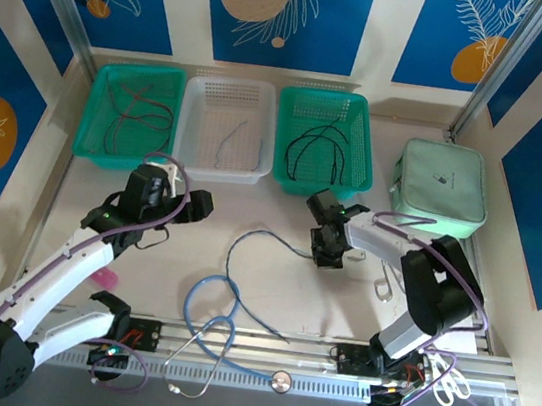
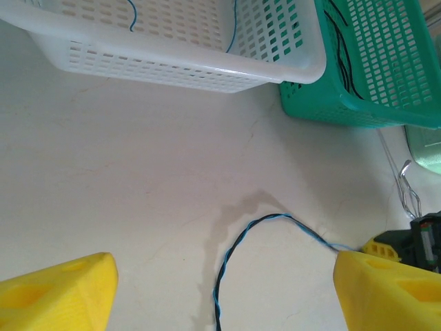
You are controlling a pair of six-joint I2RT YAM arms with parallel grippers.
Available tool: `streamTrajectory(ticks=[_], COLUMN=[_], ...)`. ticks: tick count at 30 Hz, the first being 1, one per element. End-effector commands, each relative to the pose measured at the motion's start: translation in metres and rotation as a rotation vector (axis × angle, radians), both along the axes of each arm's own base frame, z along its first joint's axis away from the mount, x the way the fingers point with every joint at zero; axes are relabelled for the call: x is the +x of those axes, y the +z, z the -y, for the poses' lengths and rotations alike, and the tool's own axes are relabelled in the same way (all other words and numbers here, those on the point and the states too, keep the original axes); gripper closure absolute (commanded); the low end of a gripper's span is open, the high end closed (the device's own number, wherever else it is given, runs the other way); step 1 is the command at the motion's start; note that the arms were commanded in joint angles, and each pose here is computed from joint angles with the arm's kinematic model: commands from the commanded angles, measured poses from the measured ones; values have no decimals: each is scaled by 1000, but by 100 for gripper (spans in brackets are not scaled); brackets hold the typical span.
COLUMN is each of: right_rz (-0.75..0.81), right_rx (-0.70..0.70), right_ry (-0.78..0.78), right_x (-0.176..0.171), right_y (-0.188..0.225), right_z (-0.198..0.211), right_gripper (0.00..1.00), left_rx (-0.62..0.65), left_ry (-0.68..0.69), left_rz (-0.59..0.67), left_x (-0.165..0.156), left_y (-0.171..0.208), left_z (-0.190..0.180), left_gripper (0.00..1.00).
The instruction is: Untangle the cables
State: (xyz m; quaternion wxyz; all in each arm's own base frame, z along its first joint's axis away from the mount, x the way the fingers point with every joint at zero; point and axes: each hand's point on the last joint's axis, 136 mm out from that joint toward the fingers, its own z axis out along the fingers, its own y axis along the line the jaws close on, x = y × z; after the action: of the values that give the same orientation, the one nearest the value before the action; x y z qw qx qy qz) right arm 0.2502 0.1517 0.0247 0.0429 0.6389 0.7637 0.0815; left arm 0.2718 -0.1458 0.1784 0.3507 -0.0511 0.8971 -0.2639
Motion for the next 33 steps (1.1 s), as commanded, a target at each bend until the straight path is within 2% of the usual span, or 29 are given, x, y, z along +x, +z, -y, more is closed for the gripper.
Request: streamTrajectory(ticks=[1, 8, 14, 17, 26, 33], right_rz=[197, 552, 984, 1165, 1507, 1711], right_rx=[-19, -13, -110, -141, -122, -68], right_ry=[-38, 123, 441, 553, 862, 1032], right_x=[25, 46, 67, 67, 57, 50], right_y=[39, 152, 282, 330, 411, 458], right_z=[8, 7, -4, -12, -45, -63], right_gripper=[100, 100, 100, 100, 100, 100], left_rx=[-1, 31, -39, -84, -165, -220], left_ry=[-14, -31, -111, -154, -254, -342], left_rz=[30, 58, 64, 69, 144, 250], left_x=[-1, 2, 10, 15, 21, 17], left_y=[15, 22, 44, 59, 109, 154], left_z=[3, 3, 24, 37, 60, 72], left_gripper=[19, 19, 22, 23, 25, 28])
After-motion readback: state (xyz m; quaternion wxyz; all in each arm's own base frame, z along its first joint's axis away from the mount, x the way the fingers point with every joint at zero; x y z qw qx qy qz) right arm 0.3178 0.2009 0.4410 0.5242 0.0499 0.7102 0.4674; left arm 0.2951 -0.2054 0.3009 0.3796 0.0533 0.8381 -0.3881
